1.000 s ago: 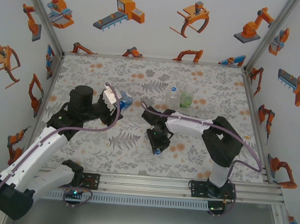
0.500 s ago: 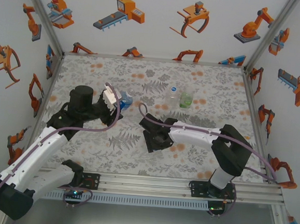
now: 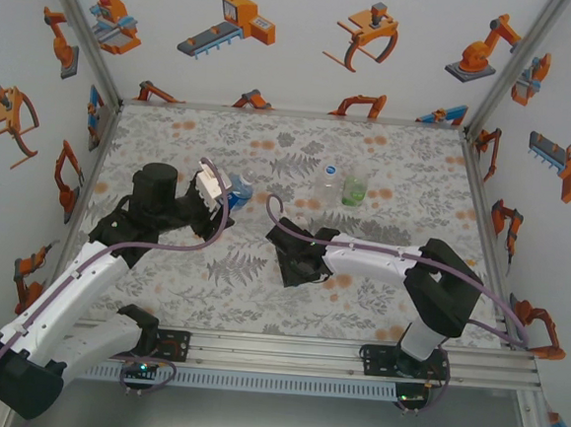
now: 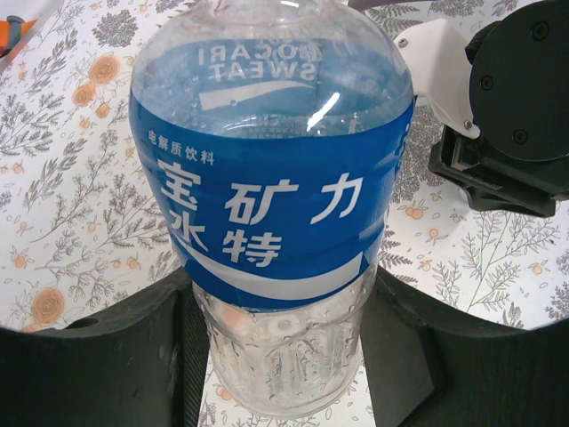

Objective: Screw on the bottle caps

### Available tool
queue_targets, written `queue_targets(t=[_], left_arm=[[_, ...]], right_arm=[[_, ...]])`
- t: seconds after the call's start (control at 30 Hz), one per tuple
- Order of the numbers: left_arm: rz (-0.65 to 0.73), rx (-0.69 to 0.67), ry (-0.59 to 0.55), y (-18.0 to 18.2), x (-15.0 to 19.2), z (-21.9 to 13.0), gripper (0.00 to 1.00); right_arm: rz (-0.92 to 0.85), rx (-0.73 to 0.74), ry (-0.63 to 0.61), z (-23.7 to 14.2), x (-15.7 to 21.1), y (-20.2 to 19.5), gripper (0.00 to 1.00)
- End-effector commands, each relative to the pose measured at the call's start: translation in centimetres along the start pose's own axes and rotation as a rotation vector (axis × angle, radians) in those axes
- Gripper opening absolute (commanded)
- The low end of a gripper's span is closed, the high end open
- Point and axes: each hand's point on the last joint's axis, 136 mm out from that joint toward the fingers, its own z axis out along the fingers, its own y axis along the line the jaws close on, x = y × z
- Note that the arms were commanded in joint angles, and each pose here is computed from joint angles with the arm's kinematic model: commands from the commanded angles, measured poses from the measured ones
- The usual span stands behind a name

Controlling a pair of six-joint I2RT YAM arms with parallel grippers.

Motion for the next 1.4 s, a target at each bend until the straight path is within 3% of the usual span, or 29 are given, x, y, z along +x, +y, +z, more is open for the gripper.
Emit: queue_targets(t=[0.0,0.8,1.1,1.37], left_arm=[[0.023,0.001,-0.037,0.1,-0.9,-0.3,0.00],[0.027,0.005,-0.033,0.0,-0.8,-0.2,0.00],[0.026,0.011,-0.036,-0.1,-0.8,-0.2,0.00],[0.076,0.100,-0.055,-1.8,-0.7,0.1,0.00]], right_arm=[[0.013,0.016,-0.030,-0.2,-0.3,-0.3,0.40],[0.004,0.032,-0.004,0.6,0.1,-0.3,0.39],[0.003,0.031,-0.013,0.4,0.0,-0.4,0.31],[-0.029,-0.027,-0.106,-3.2,-2.3,-0.1,0.27]])
